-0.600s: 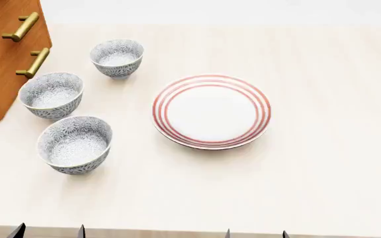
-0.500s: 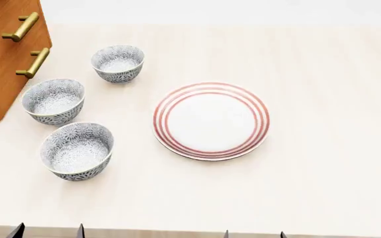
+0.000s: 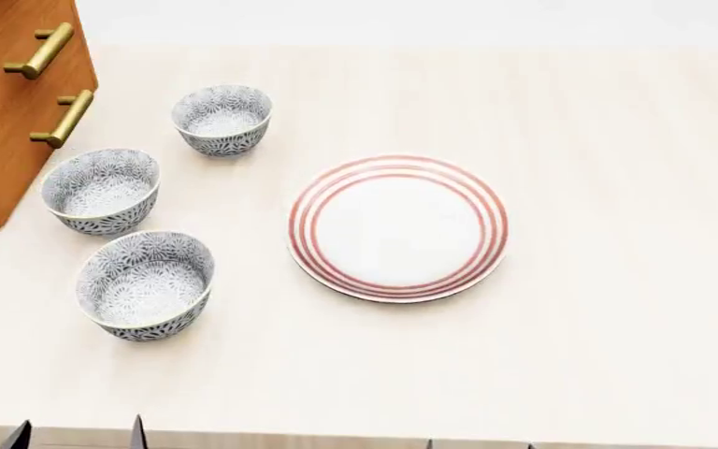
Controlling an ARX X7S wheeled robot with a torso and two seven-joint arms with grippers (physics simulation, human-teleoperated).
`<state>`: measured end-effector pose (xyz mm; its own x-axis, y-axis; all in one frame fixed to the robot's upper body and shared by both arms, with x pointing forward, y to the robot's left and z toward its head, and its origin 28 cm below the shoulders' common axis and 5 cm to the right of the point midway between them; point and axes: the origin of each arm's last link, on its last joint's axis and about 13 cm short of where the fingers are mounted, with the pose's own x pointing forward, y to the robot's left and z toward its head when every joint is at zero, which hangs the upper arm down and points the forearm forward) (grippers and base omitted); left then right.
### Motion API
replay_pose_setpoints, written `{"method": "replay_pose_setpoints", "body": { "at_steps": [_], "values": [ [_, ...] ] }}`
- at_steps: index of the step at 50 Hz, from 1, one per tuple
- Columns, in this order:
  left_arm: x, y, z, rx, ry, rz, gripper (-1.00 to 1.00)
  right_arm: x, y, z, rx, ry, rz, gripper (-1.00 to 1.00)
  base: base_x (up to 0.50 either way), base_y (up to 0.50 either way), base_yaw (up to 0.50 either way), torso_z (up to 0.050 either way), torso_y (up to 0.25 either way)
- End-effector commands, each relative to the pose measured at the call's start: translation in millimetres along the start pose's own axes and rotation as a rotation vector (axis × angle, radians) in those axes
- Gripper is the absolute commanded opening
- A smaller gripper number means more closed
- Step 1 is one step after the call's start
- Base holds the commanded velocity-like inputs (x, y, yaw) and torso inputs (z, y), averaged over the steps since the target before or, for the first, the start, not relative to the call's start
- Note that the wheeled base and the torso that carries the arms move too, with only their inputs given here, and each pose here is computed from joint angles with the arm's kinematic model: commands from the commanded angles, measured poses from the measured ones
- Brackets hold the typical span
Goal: Open the top drawer of the cabinet.
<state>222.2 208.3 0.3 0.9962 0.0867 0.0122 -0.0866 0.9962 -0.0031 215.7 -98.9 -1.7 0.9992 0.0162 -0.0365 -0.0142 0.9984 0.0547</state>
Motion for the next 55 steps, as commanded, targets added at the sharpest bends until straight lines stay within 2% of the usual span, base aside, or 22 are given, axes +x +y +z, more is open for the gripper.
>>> {"method": "replay_pose_setpoints", "body": {
  "at_steps": [1, 12, 15, 18, 24, 33, 38, 47, 55],
  "values": [
    [-2, -1.1, 1, 0.002, 0.013, -0.018, 1.00, -1, 0.1, 2, 0.002, -0.010, 0.002, 1.00, 0.00, 0.00, 0.00, 0.000, 0.000],
    [-3, -1.0, 4, 0.008, -0.011, -0.023, 1.00, -2, -0.1, 4, 0.006, -0.035, -0.005, 1.00, 0.00, 0.00, 0.00, 0.000, 0.000],
    [-3, -0.5, 8, 0.039, -0.068, 0.016, 1.00, -4, -0.5, 7, 0.004, -0.064, -0.019, 1.00, 0.00, 0.00, 0.00, 0.000, 0.000],
    [-1, 1.1, 22, 0.050, -0.121, 0.052, 1.00, -5, -2.7, 16, 0.029, -0.091, -0.037, 1.00, 0.02, 0.00, 0.00, 0.000, 0.000],
    [-4, 3.4, 52, 0.041, -0.187, 0.035, 1.00, -9, -5.7, 42, 0.071, -0.166, -0.018, 1.00, 0.30, 0.00, 0.00, 0.000, 0.000],
    [-10, 9.5, 91, 0.027, -0.276, 0.001, 1.00, -19, -9.5, 89, 0.040, -0.306, -0.036, 1.00, 0.50, 0.00, 0.00, 0.000, 0.000],
    [-15, 13.6, 106, 0.030, -0.368, 0.040, 1.00, -25, -9.3, 105, 0.015, -0.384, -0.049, 1.00, 0.50, 0.00, 0.00, 0.000, 0.000],
    [-20, 13.1, 115, 0.034, -0.439, 0.047, 1.00, -31, -9.6, 116, 0.001, -0.445, -0.055, 1.00, 0.50, 0.00, 0.00, 0.000, 0.000],
    [-18, 12.0, 110, 0.036, -0.410, 0.034, 1.00, -32, -11.2, 116, 0.012, -0.451, -0.053, 1.00, 0.50, 0.00, 0.00, 0.000, 0.000]
  ]
}}
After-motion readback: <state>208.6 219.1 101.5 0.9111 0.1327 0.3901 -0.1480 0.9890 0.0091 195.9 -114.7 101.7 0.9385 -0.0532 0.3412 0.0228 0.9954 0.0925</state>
